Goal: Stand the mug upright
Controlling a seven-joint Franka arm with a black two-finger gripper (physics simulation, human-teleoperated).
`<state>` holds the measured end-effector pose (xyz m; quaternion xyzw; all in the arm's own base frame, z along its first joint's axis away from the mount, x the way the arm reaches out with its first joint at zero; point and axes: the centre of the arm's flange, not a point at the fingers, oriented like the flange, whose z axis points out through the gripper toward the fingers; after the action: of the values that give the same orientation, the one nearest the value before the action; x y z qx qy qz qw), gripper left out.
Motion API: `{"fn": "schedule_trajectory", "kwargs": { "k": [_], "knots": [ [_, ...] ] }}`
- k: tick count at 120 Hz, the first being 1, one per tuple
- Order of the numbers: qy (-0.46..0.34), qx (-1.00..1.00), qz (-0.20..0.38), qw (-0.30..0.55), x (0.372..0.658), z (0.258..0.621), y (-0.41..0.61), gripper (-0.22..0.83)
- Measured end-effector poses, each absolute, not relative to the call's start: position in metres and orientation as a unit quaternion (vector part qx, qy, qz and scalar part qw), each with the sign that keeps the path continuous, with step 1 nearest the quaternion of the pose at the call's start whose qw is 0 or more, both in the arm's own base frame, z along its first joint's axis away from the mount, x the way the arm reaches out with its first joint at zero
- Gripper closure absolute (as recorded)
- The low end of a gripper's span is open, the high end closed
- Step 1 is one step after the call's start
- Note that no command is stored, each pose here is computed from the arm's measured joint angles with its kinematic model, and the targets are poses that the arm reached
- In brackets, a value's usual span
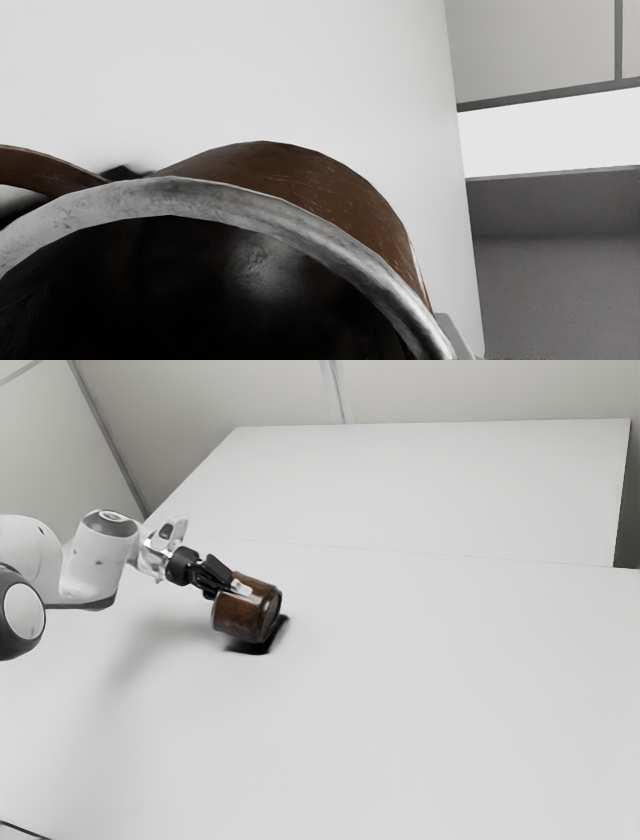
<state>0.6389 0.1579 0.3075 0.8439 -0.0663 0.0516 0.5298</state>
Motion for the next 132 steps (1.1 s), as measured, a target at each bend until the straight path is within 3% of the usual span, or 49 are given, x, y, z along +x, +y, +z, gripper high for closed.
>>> {"fn": "schedule_trajectory", "kwargs": {
  "k": [41, 78, 113, 132],
  "knots": [
    [-0.107, 0.857, 0.068, 0.499, 0.641, 0.356, 0.139, 0.77],
    [-0.213, 0.920, 0.065, 0.321, 0.609, 0.402, 0.064, 0.78],
    [-0.348, 0.928, 0.047, 0.122, 0.571, 0.385, 0.004, 0.79],
    [-0.392, 0.916, 0.042, 0.068, 0.546, 0.372, -0.013, 0.79]
  ]
}}
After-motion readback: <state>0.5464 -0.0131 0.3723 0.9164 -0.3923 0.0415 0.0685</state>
